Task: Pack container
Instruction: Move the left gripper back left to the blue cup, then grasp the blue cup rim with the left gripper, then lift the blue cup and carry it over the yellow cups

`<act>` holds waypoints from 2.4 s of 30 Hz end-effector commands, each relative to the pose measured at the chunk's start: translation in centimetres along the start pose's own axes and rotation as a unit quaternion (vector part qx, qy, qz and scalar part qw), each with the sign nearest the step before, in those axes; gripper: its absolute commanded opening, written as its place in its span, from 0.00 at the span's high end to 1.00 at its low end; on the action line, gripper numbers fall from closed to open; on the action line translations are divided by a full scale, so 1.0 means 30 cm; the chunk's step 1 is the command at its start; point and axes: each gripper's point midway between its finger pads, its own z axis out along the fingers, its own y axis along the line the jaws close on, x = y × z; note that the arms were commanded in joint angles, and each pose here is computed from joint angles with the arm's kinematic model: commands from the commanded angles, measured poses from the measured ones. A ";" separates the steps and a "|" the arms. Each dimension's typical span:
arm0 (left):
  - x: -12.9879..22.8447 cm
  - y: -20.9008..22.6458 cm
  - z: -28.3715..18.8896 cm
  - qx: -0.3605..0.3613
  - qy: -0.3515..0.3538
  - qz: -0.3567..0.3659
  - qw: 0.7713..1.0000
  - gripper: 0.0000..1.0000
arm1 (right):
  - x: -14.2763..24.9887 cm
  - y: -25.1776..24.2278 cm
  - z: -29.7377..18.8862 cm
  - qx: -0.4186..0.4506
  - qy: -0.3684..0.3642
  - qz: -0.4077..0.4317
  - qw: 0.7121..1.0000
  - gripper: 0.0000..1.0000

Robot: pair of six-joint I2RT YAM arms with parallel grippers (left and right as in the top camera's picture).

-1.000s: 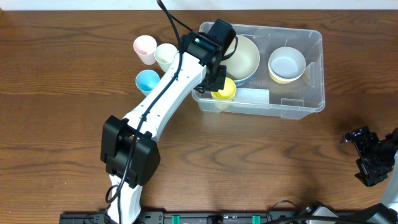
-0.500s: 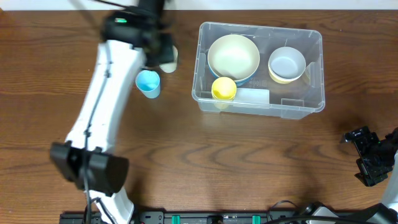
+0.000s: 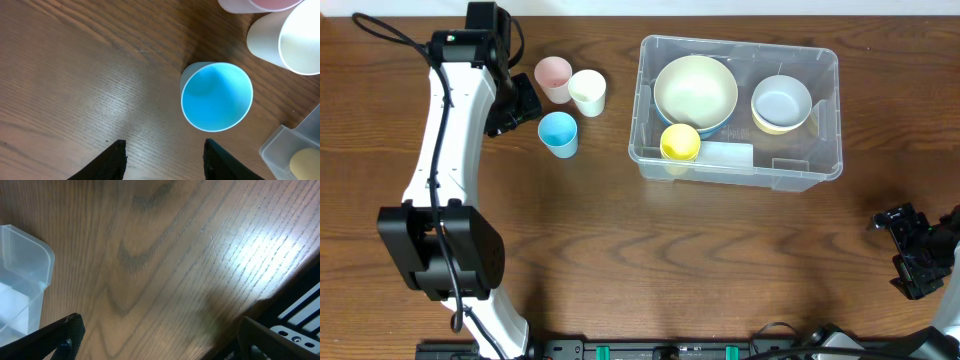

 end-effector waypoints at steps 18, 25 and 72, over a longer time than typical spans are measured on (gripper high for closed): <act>0.067 -0.020 0.218 -0.022 0.075 0.035 0.996 0.50 | -0.003 0.001 -0.009 -0.006 -0.005 0.010 1.000 0.01; 0.093 -0.032 0.292 -0.007 0.082 0.037 0.996 0.50 | -0.003 0.001 -0.009 -0.006 -0.005 0.010 1.000 0.01; 0.462 -0.649 -0.433 0.193 -0.143 0.309 0.920 0.94 | -0.003 0.001 -0.009 -0.006 -0.005 0.010 1.000 0.01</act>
